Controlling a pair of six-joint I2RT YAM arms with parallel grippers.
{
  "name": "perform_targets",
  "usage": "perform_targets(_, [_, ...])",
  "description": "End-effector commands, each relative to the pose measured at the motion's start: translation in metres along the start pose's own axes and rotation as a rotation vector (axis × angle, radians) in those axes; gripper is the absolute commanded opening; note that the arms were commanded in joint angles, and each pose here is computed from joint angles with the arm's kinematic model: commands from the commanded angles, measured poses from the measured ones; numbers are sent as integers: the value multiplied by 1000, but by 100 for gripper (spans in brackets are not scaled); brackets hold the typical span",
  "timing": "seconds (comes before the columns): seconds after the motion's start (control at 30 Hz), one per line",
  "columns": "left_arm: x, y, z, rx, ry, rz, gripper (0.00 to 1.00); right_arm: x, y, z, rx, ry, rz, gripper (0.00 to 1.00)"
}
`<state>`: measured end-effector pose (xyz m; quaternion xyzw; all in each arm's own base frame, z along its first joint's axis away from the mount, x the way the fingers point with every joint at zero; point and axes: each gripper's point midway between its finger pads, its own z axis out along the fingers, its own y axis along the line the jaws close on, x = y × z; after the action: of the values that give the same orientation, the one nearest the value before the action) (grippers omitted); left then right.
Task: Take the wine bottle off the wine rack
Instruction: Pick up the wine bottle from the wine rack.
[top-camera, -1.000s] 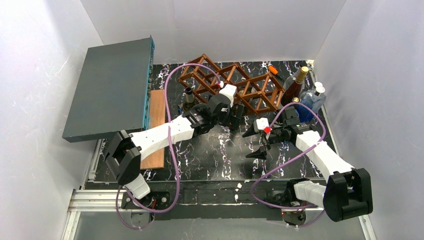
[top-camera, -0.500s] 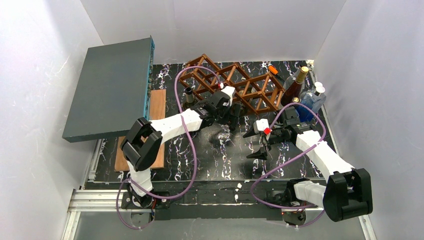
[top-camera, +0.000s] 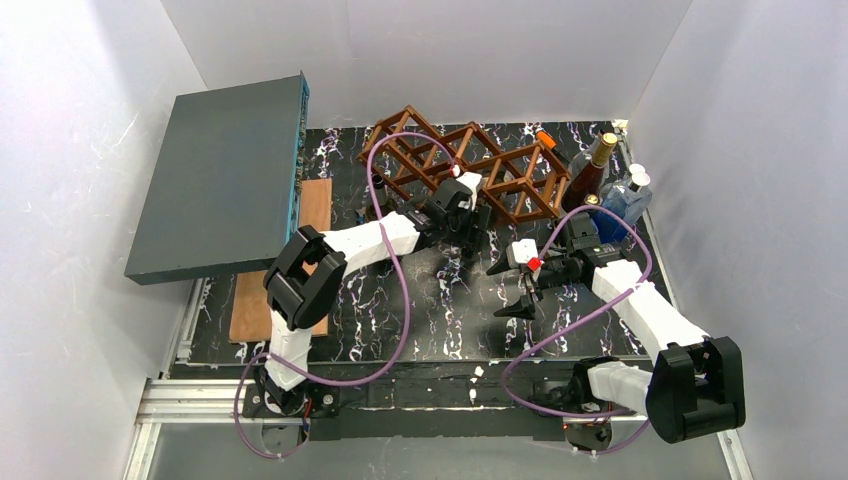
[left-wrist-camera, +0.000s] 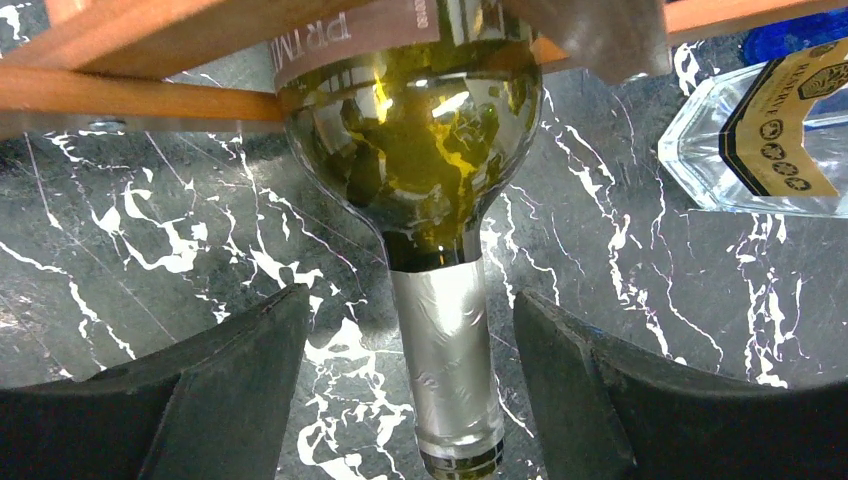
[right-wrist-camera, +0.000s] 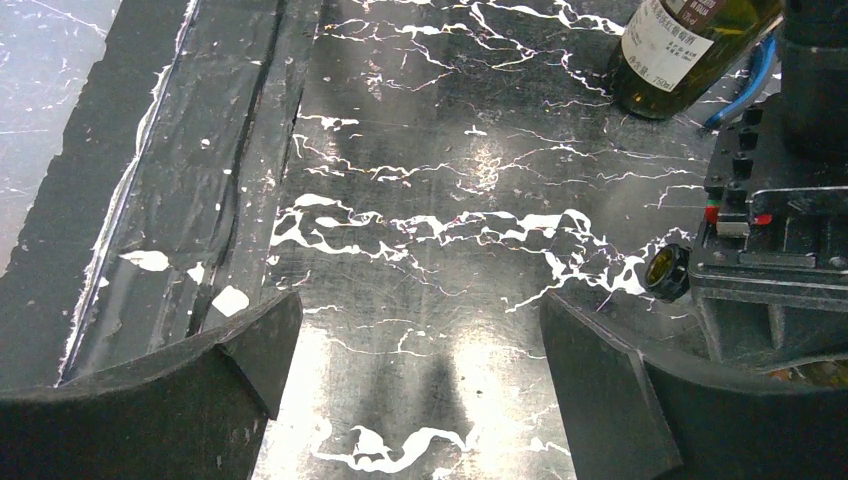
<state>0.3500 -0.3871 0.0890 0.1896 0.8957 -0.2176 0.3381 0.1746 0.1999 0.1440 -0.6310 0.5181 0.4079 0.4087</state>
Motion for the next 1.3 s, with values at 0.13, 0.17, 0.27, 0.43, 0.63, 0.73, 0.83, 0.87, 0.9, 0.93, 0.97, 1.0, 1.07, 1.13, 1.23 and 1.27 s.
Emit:
perform_targets(0.13, [-11,-1,6,0,-20,-32,70,-13,-5,-3,0,-17,-40,98])
perform_targets(0.17, [-11,-2,6,1,-21,-34,69,-13,-5,-3,0,-17,-42,98])
perform_targets(0.27, [-11,0,7,-2,-41,-52,67,-13,-5,-3,0,-15,-42,98])
perform_targets(0.43, [-17,2,7,-13,-103,-92,64,-12,-5,-3,-2,-16,-40,98])
perform_targets(0.63, [-20,3,11,-45,-127,-94,63,-12,-5,-3,-3,-15,-40,99])
perform_targets(0.73, [-20,1,14,-53,-132,-89,63,-12,-5,-3,-3,-14,-41,98])
perform_targets(0.83, [-17,-2,17,-58,-130,-81,61,-12,-5,-3,-3,-14,-43,98])
perform_targets(0.87, [-16,-1,18,-62,-129,-81,61,-12,-5,-3,-4,-14,-43,98])
perform_targets(0.9, [-15,-1,19,-67,-127,-81,61,-12,-4,-3,-5,-13,-43,98])
perform_targets(0.93, [-14,-1,20,-70,-127,-82,60,-12,-4,-3,-6,-13,-43,98])
perform_targets(0.97, [-13,-1,21,-72,-127,-84,59,-12,-4,-3,-6,-13,-45,98])
perform_targets(1.0, [-12,-1,22,-73,-126,-85,58,-12,-4,-3,-7,-12,-45,98])
perform_targets(1.07, [-11,-3,23,-72,-125,-85,58,-12,-4,-3,-8,-12,-46,98])
perform_targets(1.13, [-10,-3,26,-74,-124,-84,57,-12,-4,-3,-9,-13,-44,98])
perform_targets(1.23, [-9,-4,29,-75,-122,-85,57,-12,-3,-3,-10,-13,-45,98])
perform_targets(1.27, [-9,-5,30,-74,-121,-84,54,-12,-4,-3,-10,-13,-47,98])
